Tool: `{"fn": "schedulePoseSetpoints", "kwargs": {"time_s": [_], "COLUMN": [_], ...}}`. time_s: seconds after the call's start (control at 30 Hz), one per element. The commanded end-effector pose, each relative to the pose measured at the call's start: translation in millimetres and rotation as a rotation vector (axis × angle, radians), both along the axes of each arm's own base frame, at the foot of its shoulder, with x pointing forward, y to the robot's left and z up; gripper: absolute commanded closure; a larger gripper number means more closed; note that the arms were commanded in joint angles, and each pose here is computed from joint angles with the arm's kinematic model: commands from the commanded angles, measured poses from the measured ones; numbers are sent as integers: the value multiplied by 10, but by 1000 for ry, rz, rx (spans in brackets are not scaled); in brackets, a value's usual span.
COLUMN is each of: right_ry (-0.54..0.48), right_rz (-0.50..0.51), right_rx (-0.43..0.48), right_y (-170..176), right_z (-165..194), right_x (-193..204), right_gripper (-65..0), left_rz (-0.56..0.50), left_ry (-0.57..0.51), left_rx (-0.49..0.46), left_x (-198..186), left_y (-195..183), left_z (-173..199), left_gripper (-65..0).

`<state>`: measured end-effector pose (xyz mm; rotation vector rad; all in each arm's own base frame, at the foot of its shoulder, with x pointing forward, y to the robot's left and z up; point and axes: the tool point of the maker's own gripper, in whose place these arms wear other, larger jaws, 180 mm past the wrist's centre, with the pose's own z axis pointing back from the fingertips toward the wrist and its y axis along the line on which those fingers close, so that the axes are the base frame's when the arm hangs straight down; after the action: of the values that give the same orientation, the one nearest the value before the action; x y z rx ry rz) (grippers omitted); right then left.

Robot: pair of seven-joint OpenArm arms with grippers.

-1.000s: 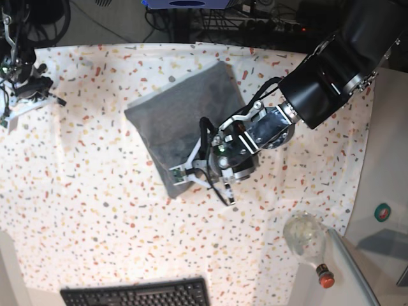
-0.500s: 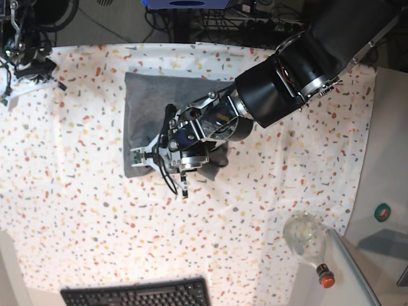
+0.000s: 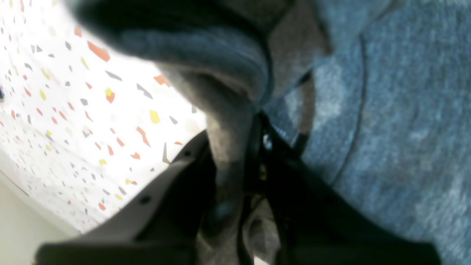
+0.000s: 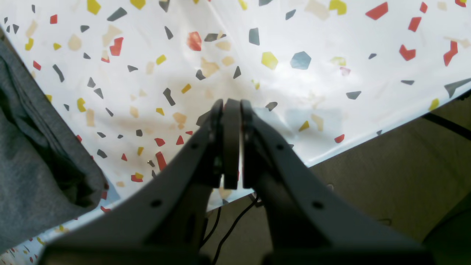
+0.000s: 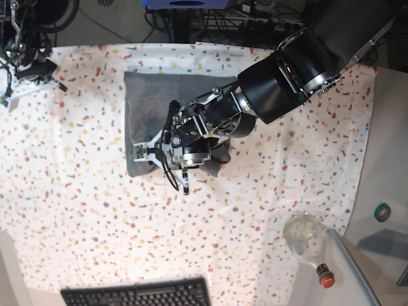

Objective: Layout the t-shirt on the table in an organized manner, then fold the t-shirt properly
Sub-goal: 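Press and smooth the folded stack's edge with the left gripper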

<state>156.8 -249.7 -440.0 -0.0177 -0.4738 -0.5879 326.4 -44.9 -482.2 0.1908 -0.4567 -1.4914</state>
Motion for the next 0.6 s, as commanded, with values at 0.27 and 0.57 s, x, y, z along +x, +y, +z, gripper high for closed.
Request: {"fn": "schedulePoseSetpoints", "kwargs": {"time_s": [0.27,0.57], "right_ry": [-28,-21], "right_rz": [6,38], "right_rx": [-21,-3], "right_y": [-45,86], "right_z": [70,37], "right_x": [57,69], "right_gripper": [0,0], "left_rz": [-39,-52], "left_ry": [-101,-208], "left_rx": [-41,-57], "left_x": [247,473], "left_y": [-116,-230], "left_z": [441,930], "left_gripper": [-329,-443]}}
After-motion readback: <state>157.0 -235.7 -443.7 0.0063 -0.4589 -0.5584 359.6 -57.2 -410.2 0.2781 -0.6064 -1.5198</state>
